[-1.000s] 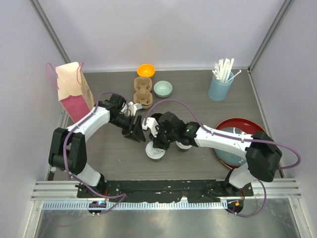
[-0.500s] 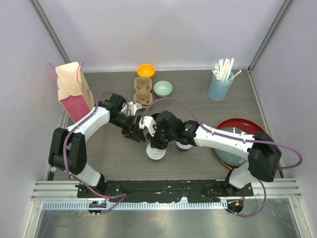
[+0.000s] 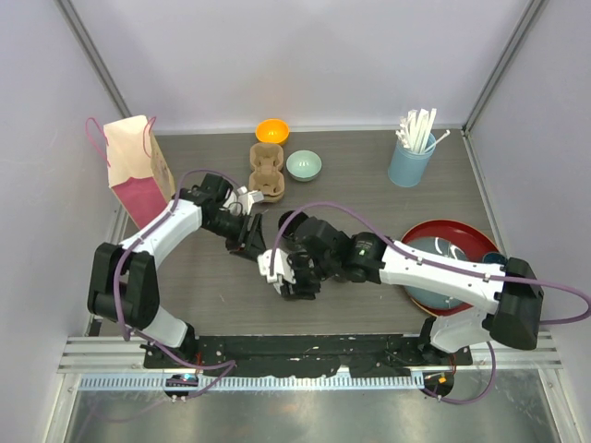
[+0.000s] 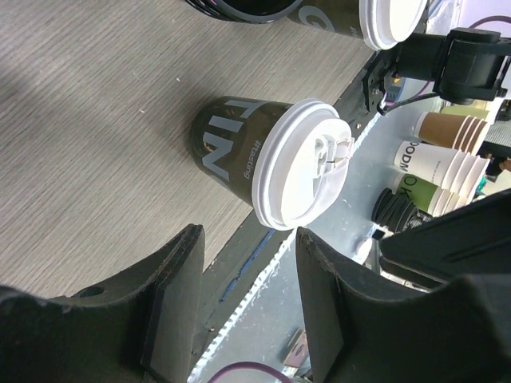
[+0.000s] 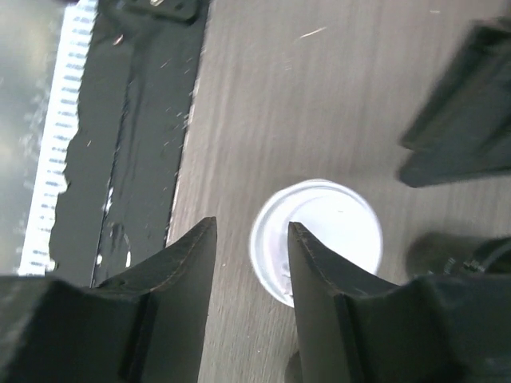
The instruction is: Pack the takeout coffee
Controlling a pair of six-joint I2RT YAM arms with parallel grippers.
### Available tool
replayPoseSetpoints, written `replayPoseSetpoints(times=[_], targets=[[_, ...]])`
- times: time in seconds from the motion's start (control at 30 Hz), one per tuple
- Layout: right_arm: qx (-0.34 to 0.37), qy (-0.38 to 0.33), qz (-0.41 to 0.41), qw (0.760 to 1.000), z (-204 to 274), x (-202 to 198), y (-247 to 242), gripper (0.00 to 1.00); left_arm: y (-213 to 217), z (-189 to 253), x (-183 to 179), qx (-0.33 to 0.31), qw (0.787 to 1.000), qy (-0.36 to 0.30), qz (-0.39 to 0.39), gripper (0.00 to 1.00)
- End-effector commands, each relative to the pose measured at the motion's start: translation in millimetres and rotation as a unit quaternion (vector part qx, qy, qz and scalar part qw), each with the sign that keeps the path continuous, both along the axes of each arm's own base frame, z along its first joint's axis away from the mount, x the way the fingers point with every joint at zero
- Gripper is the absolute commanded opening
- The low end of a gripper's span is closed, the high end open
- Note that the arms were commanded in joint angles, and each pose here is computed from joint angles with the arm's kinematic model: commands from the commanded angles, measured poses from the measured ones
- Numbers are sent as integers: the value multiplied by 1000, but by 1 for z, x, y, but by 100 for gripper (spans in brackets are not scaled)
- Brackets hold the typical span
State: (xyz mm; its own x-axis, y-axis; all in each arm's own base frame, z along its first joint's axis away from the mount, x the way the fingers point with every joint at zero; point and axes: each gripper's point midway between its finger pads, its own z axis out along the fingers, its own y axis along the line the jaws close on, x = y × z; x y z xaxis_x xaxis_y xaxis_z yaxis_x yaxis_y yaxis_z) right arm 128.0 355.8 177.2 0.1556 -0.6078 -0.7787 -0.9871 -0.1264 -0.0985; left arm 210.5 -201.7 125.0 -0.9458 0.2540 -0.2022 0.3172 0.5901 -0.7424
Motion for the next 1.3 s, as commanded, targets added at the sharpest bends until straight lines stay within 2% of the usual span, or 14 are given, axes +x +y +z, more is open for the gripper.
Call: replayPoseSetpoints(times=[0.0,0.2,0.37,0.77,0.9,1.07,1.27], targets=[[-42,-35,90,994,-23,-18,-17,48,3,18,9,-8,999,-50,-2,53],[-71,-59,74,993,-41,-3,-15,50,5,18,8,-7,999,-51,-1,53],[-51,-59,86,993,-36,-6,-10,47,4,19,6,-12,999,-47,-3,53],[-87,-61,66,992,-50,3,-14,44,3,19,5,-16,999,-38,-5,53],[-105,-55,67,991,-55,4,-14,35,3,20,5,-17,999,-40,-6,53],[-104,-58,61,991,-52,7,-14,30,3,19,4,-16,999,-37,-7,53],[-103,-52,56,992,-49,5,-14,13,3,18,4,-18,999,-32,-8,53]])
